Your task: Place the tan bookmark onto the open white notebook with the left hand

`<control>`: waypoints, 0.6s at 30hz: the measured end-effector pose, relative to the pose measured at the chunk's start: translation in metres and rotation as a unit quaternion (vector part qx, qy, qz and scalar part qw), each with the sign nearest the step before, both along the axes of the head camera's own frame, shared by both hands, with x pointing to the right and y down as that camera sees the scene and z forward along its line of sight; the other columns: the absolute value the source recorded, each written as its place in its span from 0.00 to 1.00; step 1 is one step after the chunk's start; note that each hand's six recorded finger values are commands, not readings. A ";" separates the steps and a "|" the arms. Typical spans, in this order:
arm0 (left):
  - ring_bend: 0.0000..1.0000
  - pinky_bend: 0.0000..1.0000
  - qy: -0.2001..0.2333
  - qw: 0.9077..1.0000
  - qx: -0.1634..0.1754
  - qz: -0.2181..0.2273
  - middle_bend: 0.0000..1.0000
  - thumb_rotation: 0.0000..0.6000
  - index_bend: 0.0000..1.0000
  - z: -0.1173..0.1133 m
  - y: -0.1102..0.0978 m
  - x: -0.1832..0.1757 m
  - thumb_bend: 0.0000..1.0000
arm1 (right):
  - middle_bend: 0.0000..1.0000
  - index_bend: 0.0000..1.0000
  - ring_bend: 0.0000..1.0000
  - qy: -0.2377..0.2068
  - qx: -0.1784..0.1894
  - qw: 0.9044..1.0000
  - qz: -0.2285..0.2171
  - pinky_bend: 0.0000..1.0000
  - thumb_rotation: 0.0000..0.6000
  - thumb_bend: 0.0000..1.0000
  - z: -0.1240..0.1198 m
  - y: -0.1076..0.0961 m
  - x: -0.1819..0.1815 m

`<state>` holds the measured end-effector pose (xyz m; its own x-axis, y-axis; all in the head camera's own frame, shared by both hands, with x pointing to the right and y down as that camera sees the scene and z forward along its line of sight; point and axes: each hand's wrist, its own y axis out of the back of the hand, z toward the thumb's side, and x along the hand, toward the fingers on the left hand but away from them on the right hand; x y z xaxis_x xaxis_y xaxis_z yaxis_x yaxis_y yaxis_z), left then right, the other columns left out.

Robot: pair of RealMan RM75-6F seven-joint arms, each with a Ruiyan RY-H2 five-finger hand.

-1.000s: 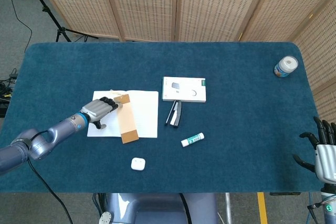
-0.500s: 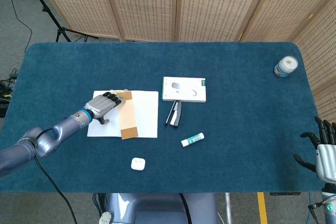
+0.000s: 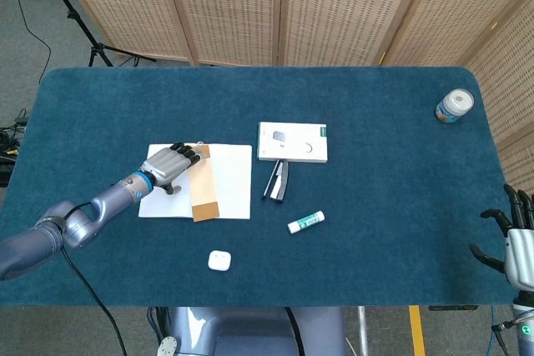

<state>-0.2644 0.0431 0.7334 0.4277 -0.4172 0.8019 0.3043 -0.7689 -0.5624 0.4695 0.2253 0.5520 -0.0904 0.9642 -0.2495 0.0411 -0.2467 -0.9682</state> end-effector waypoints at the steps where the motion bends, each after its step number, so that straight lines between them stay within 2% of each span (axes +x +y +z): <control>1: 0.00 0.06 0.001 1.000 -0.001 0.000 0.06 1.00 0.03 -0.003 0.000 0.000 0.35 | 0.06 0.38 0.00 0.000 -0.001 1.000 -0.001 0.00 1.00 0.13 0.000 0.000 0.000; 9: 0.00 0.06 -0.007 1.000 -0.026 -0.010 0.06 1.00 0.03 -0.016 0.000 -0.008 0.35 | 0.06 0.38 0.00 0.000 0.002 1.000 -0.003 0.00 1.00 0.13 -0.001 0.001 -0.002; 18: 0.00 0.06 -0.037 0.998 -0.052 -0.008 0.06 1.00 0.03 -0.016 0.007 -0.019 0.35 | 0.06 0.38 0.00 -0.001 0.002 1.000 -0.008 0.00 1.00 0.13 -0.002 0.001 -0.006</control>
